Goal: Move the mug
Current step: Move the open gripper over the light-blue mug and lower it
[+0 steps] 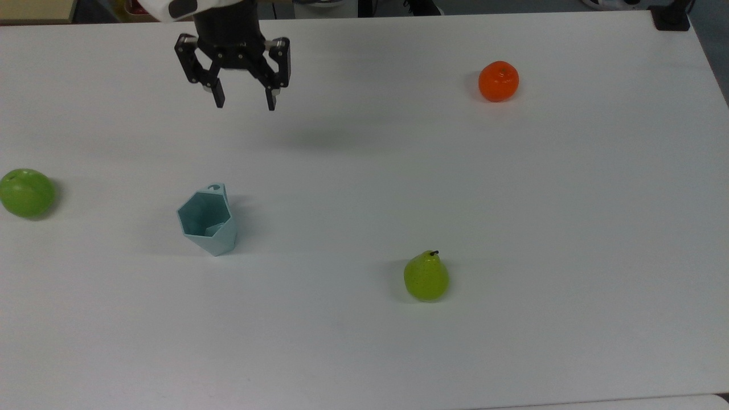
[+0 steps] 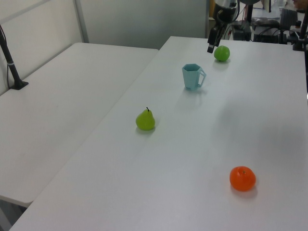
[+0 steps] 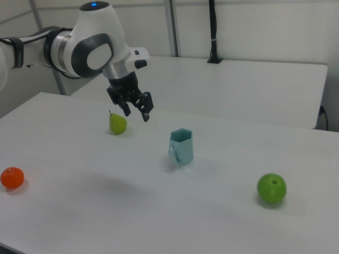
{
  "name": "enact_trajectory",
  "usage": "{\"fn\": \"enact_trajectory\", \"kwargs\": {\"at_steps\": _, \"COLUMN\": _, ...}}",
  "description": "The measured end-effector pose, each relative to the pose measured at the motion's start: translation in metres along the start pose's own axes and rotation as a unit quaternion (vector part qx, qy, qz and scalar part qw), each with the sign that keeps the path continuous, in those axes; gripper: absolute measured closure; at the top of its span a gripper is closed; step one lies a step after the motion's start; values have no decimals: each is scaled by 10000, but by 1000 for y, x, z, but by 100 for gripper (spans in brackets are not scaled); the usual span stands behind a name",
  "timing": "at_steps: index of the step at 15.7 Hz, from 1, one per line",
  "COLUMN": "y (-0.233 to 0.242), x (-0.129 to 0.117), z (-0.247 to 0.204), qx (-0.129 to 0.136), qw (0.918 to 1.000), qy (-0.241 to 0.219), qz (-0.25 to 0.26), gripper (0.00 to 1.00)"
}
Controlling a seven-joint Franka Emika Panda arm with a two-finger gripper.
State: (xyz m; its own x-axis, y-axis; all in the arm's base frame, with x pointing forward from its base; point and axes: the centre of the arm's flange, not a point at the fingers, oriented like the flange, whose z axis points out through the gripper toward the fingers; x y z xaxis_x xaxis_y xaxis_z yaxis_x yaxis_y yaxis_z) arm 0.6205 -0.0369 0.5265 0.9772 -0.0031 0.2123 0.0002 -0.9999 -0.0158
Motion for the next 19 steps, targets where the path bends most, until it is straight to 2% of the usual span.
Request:
{"fn": "enact_trajectory", "kwargs": {"at_steps": 5, "y": 6, "x": 9, "z": 45, "qx": -80, "qw": 9999, "qy": -24, "qz": -80, "gripper": 32}}
{"fn": "enact_trajectory", "kwargs": {"at_steps": 12, "y": 31, "x": 13, "z": 105, "qx": -271, "qw": 9995, "qy": 133, "qz": 47, "gripper": 32}}
{"fn": "enact_trajectory", "kwargs": {"at_steps": 19, "y": 49, "x": 11, "z": 142, "qx": -459, "qw": 9989, "qy": -16, "qz": 14, "gripper": 32}}
